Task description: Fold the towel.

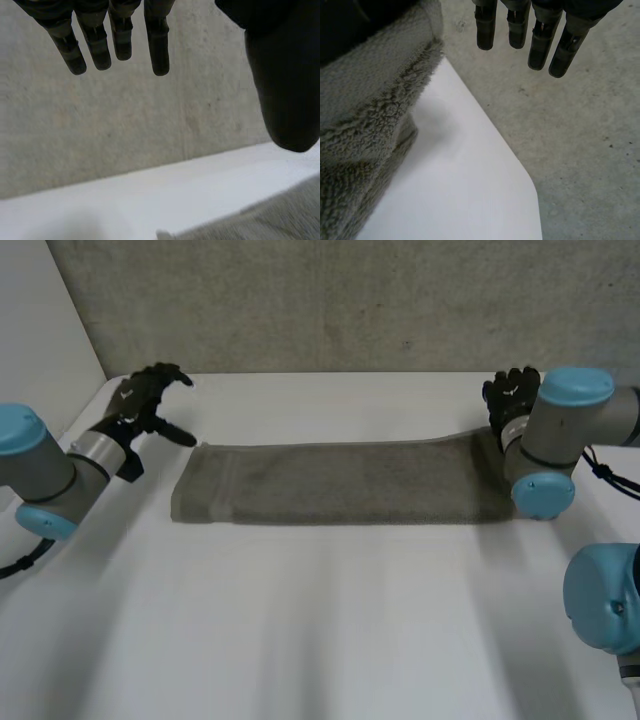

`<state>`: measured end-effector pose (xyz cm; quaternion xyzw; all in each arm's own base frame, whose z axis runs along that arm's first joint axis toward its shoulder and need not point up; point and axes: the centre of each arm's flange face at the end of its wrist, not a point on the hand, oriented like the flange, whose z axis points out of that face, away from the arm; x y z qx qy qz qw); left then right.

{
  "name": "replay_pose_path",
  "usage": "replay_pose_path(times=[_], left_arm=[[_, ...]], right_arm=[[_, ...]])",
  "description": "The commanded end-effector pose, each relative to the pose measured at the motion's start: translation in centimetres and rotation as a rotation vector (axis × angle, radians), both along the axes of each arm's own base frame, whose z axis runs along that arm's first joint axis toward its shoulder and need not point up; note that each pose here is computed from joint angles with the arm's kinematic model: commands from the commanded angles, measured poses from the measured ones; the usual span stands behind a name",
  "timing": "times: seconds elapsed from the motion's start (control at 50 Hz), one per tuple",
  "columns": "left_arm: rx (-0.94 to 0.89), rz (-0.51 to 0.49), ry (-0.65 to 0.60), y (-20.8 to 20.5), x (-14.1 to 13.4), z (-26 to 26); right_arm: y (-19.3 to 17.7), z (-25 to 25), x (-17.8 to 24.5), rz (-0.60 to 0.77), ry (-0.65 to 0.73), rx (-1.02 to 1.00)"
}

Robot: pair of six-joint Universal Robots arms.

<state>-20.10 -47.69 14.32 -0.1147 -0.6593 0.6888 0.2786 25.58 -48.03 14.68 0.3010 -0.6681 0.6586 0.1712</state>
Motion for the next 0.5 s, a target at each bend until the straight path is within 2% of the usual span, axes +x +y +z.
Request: replay_pose_path(times=[0.02, 0.08, 0.12, 0.18, 0.26, 0.28, 0.32, 0.34, 0.38, 0.5], left_arm=[[-0.046, 0.030, -0.005, 1.6, 0.7, 4.4], [-0.056, 0.029, -0.016, 3.3, 0.8, 6.0], [-0.058, 0.030, -0.035, 4.3, 0.9, 6.4], [-0.054, 0.032, -0.098, 6.1, 0.8, 6.0], [-0.059, 0.027, -0.248, 8.1, 0.6, 3.9], [-0.059, 0.027, -0.249, 8.1, 0.5, 3.9], [-0.070, 0.022, -0.359, 8.9, 0.5, 2.3], [-0.070, 0.022, -0.359, 8.9, 0.5, 2.3], [-0.069, 0.018, -0.438, 9.1, 0.4, 0.5], [-0.031, -0.017, -0.467, 9.7, -0.6, -1.6]], right_arm=[[3.0, 5.9, -0.6, 0.016, -0.104, 0.115], [4.0, 6.4, -0.8, 0.033, -0.100, 0.171], [6.0, 6.3, -1.2, 0.065, -0.080, 0.297], [7.3, 5.4, -2.4, 0.073, -0.069, 0.402], [8.0, 3.9, -3.8, 0.071, -0.071, 0.460], [8.0, 3.2, -4.4, 0.069, -0.068, 0.460], [8.0, 2.5, -4.9, 0.062, -0.057, 0.451], [8.0, 1.8, -5.4, 0.053, -0.044, 0.441], [7.9, 1.4, -5.8, 0.044, -0.035, 0.420], [6.7, 2.3, -7.7, 0.003, -0.057, 0.282]])
